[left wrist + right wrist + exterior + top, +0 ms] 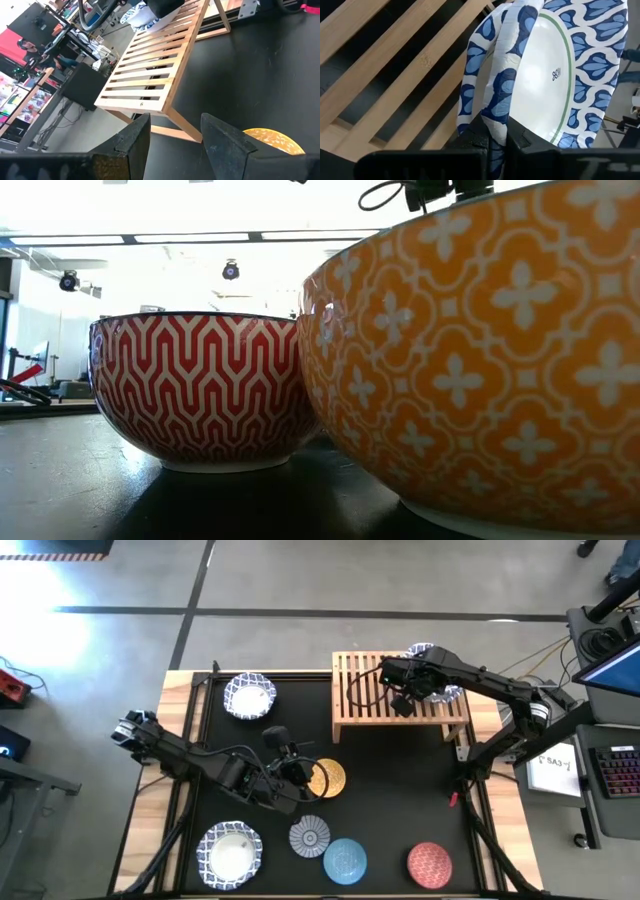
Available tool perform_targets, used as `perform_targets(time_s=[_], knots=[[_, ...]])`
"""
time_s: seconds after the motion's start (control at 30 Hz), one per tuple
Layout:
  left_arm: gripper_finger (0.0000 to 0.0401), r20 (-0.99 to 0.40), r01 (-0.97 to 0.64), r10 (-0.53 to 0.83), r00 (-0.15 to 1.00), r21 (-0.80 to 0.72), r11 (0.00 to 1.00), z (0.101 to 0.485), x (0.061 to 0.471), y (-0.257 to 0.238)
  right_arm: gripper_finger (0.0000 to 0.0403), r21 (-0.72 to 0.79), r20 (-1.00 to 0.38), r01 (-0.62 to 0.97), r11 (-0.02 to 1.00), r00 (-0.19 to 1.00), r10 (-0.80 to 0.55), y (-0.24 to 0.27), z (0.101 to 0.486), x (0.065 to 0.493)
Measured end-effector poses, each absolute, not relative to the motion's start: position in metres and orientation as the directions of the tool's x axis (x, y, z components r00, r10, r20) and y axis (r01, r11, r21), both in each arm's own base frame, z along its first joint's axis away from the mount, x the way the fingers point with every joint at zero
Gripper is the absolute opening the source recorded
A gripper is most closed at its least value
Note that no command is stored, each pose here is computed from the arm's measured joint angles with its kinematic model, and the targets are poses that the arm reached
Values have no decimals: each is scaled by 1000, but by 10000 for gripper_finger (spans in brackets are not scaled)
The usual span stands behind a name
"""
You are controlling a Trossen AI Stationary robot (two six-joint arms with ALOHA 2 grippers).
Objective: Place and stack bowls onto a shelf
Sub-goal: Stack the middle white bowl on top of the other white bowl on the shelf
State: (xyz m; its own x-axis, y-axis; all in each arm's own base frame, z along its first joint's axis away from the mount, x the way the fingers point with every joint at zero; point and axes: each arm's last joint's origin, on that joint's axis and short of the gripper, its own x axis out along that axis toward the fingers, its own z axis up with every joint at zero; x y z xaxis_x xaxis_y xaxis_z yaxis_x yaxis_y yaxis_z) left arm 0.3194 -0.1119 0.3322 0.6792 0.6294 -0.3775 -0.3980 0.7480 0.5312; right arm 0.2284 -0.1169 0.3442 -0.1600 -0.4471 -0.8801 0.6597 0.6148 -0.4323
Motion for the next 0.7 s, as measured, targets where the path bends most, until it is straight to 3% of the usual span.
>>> perform_targets(time_s=[0.17, 0.5, 0.7], knots=[[158, -377, -398, 629, 679, 531, 748, 332, 319, -112, 20, -434, -880, 651, 623, -160, -447, -117, 344, 228], [158, -393, -398, 636, 665, 534, 746, 330, 317, -111, 98, -438, -881, 614, 656, -150, -448, -116, 347, 226], [158, -406, -402, 642, 651, 533, 745, 328, 315, -110, 132, -416, -876, 633, 652, -86, -475, -113, 366, 221]])
